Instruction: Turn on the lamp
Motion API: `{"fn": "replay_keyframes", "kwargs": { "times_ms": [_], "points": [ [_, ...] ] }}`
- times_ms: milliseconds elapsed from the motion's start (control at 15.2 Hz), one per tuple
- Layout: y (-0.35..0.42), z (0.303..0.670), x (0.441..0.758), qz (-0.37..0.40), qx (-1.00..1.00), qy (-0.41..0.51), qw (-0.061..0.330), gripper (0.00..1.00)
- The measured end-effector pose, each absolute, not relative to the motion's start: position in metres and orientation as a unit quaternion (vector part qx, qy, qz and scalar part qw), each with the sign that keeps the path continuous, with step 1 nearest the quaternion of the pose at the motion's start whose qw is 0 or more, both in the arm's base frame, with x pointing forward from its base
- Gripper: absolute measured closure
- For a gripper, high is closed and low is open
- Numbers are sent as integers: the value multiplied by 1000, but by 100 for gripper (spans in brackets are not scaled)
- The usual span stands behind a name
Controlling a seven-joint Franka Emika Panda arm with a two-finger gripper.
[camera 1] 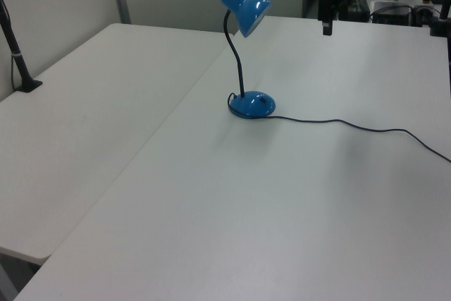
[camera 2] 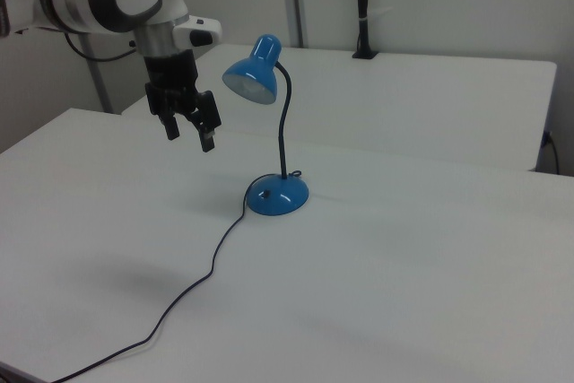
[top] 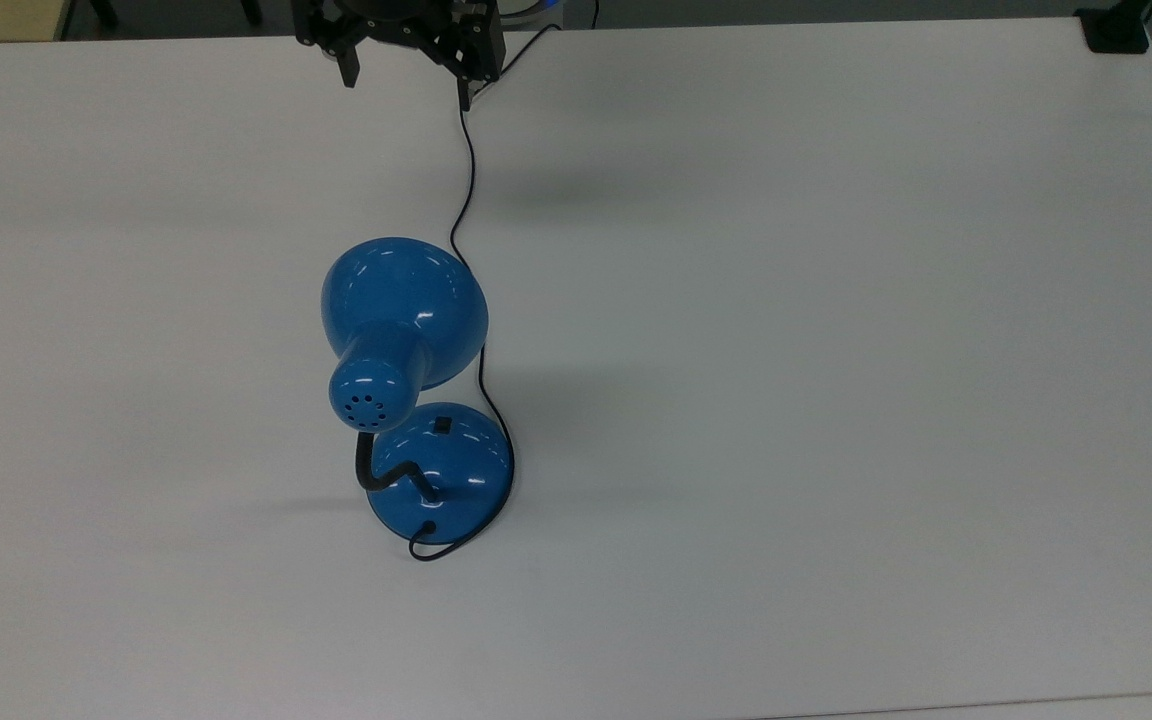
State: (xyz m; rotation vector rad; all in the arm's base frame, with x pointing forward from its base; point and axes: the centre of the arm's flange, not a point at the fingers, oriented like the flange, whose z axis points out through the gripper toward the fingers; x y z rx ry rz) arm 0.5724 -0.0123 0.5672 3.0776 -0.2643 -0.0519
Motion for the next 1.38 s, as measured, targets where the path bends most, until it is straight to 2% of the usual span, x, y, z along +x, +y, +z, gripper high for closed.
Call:
{"fn": "replay_keyframes", "kwargs": {
  "times_ms": [852,984,1049,1115,1377],
  "points": [
    [-14,567,573,-17,996,-84,26,2],
    [-13,566,573,-19,998,-54,26,22],
    [-13,565,573,-20,999,-29,25,40],
    [-13,564,574,-21,999,-19,24,48],
    [-13,563,576,-17,1000,4,22,92]
  ]
}}
